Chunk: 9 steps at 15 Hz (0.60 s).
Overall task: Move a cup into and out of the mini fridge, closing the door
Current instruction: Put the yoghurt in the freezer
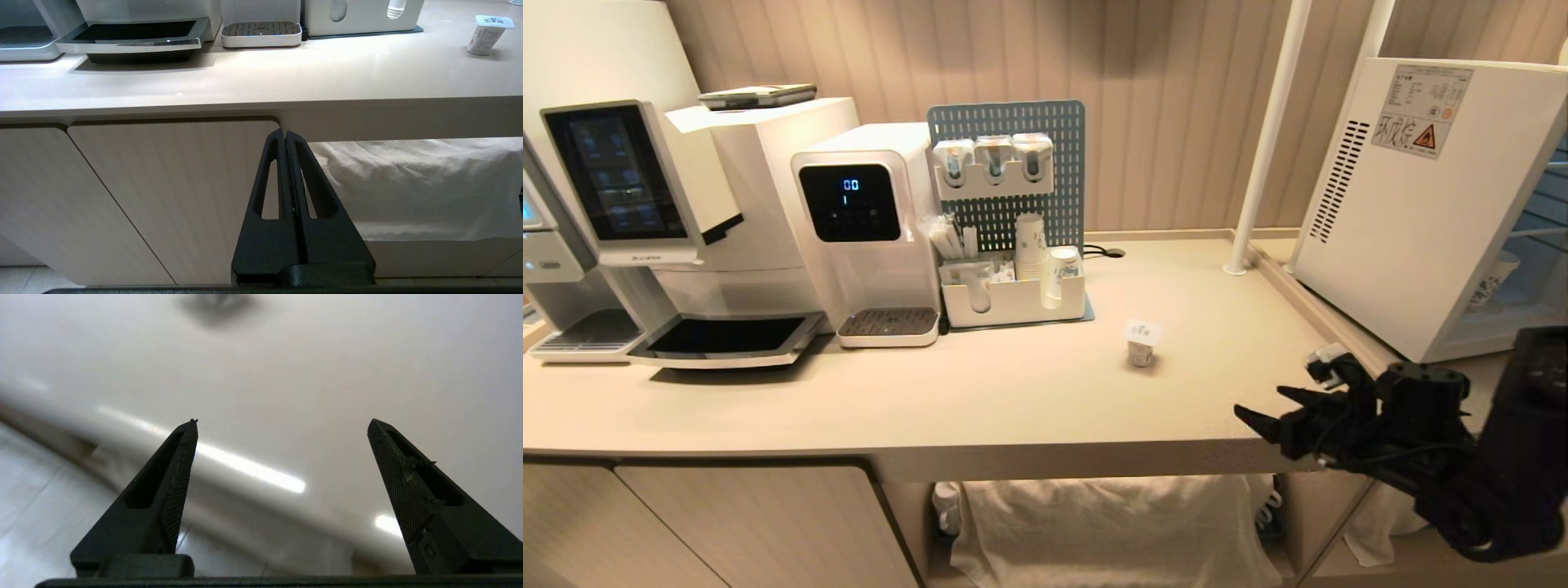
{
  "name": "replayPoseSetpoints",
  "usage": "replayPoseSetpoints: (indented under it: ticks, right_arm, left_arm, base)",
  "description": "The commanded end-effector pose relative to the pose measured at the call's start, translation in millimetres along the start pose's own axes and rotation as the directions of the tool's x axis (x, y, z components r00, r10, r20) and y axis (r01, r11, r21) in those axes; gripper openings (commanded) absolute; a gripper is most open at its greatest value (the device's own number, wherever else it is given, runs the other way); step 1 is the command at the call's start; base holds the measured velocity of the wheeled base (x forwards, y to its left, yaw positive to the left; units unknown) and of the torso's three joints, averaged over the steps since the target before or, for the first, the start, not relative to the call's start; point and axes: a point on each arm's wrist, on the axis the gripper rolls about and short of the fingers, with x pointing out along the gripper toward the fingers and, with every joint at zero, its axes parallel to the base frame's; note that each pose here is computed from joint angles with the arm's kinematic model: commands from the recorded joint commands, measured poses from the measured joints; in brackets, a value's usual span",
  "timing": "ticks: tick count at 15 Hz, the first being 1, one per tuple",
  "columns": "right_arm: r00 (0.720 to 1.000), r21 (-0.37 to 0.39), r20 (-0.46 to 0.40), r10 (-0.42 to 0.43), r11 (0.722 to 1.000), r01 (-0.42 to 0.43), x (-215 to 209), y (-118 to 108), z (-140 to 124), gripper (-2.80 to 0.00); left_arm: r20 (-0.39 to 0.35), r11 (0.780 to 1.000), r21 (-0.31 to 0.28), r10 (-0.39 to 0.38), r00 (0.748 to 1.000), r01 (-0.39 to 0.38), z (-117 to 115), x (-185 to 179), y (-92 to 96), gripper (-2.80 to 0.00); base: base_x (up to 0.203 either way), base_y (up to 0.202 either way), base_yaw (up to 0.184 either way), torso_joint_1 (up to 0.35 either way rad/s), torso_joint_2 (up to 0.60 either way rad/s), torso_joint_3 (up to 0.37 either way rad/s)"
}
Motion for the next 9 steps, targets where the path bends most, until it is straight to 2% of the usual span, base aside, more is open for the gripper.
replayPoseSetpoints:
  ticks: [1,3,6,8,9]
  right_arm:
    - [0.998,-0.034,0.050,-0.028,0.999,0.030,50,-5,-15,0.00]
    - [0.991,-0.082,0.121,-0.057,0.994,0.067,78,7,-2,0.00]
    - [0.988,-0.134,0.143,-0.061,0.988,0.081,91,30,5,0.00]
    - [0.988,-0.167,0.150,-0.030,0.984,0.056,101,52,6,0.00]
    - [0.988,-0.171,0.150,-0.036,0.983,0.062,103,53,5,0.00]
  left_arm:
    - [-0.003,1.000,0.000,0.001,1.000,-0.001,0,0,0.0,-2.80]
    - [-0.003,1.000,0.002,0.001,1.000,-0.001,0,0,0.0,-2.80]
    - [-0.002,1.000,0.008,0.000,1.000,0.000,0,0,0.0,-2.80]
    - [-0.001,1.000,0.011,-0.003,1.000,0.003,0,0,-0.1,-2.80]
    - [-0.003,1.000,0.011,-0.002,1.000,0.002,0,0,-0.1,-2.80]
  base:
    - [0.000,0.000,0.000,0.000,0.00,0.000]
    - [0.000,0.000,0.000,0.000,0.00,0.000]
    - [0.000,0.000,0.000,0.000,0.00,0.000]
    - [0.000,0.000,0.000,0.000,0.00,0.000]
    - [0.000,0.000,0.000,0.000,0.00,0.000]
